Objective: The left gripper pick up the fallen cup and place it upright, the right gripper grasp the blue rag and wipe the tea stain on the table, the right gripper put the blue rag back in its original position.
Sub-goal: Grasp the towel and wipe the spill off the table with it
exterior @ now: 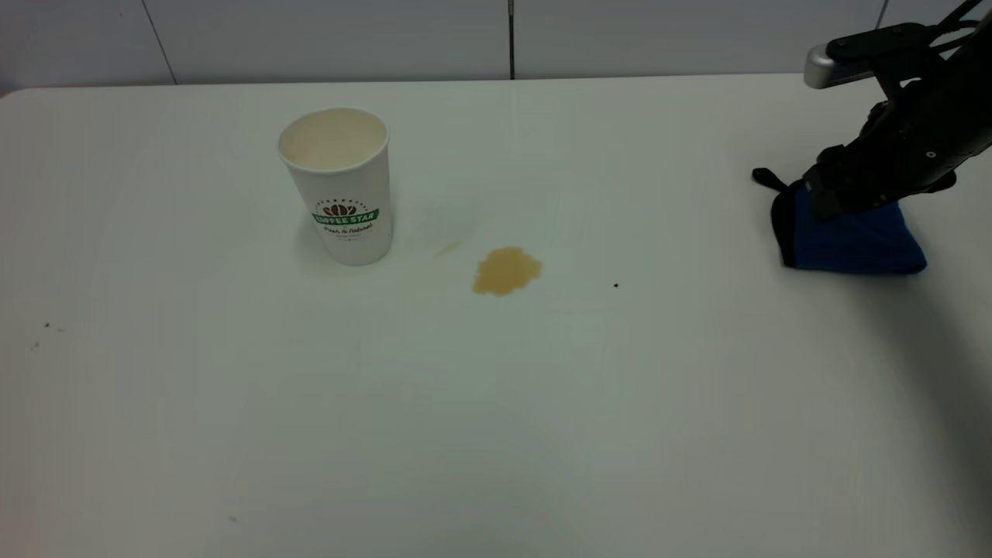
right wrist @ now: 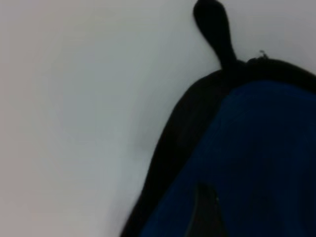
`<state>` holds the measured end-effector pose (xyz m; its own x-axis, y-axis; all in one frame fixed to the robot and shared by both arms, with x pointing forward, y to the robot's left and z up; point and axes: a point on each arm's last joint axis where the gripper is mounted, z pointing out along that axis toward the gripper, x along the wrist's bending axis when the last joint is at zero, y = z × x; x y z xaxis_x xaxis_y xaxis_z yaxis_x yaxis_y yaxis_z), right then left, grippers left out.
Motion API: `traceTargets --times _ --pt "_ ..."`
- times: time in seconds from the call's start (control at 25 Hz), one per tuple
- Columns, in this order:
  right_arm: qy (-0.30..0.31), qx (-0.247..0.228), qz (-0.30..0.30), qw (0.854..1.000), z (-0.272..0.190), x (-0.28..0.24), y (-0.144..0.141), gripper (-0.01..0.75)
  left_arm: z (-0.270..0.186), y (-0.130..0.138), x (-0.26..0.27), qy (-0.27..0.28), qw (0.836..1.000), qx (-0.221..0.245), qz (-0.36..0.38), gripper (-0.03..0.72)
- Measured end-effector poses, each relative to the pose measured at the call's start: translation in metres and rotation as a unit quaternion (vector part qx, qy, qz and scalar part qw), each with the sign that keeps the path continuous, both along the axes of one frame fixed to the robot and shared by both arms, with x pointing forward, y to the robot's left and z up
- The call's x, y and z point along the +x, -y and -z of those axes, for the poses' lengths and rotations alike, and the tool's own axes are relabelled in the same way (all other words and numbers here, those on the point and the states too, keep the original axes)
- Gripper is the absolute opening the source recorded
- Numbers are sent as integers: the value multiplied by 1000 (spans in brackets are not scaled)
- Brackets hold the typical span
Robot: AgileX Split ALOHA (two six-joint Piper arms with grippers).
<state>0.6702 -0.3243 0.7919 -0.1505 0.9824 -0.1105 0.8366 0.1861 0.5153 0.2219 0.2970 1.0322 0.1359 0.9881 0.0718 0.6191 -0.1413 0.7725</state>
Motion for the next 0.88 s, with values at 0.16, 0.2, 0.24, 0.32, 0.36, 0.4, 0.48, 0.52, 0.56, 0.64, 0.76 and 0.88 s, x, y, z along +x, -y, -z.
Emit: traceTargets --times 0.16,0.2,0.24,0.32,0.36,0.4,0.48,0.52,0.56,0.64,0.76,0.88 --pt "0 -4 7 1000 10 4 6 592 0 0 0 0 1000 0 0 429" --pt "-3 -4 7 1000 14 4 6 592 0 0 0 0 1000 0 0 429" --pt "-8 -4 7 1000 18 3 6 591 0 0 0 0 1000 0 0 429" --pt "-17 -2 7 1000 26 1 5 588 0 0 0 0 1000 0 0 429" --pt "-18 0 10 1000 27 1 5 581 0 0 0 0 1000 0 0 429" --pt "-18 1 12 1000 27 1 5 563 0 0 0 0 1000 0 0 429" --pt "-20 5 13 1000 28 2 5 486 0 0 0 0 1000 0 0 429" --pt "-21 7 12 1000 28 2 4 414 0 0 0 0 1000 0 0 429" --pt "-22 8 11 1000 29 1 4 327 0 0 0 0 1000 0 0 429" --pt "-23 8 11 1000 29 1 4 152 0 0 0 0 1000 0 0 429" --pt "-23 7 7 1000 29 2 0 45 0 0 0 0 1000 0 0 429" --pt "-15 3 -7 1000 28 5 -13 36 0 0 0 0 1000 0 0 429"
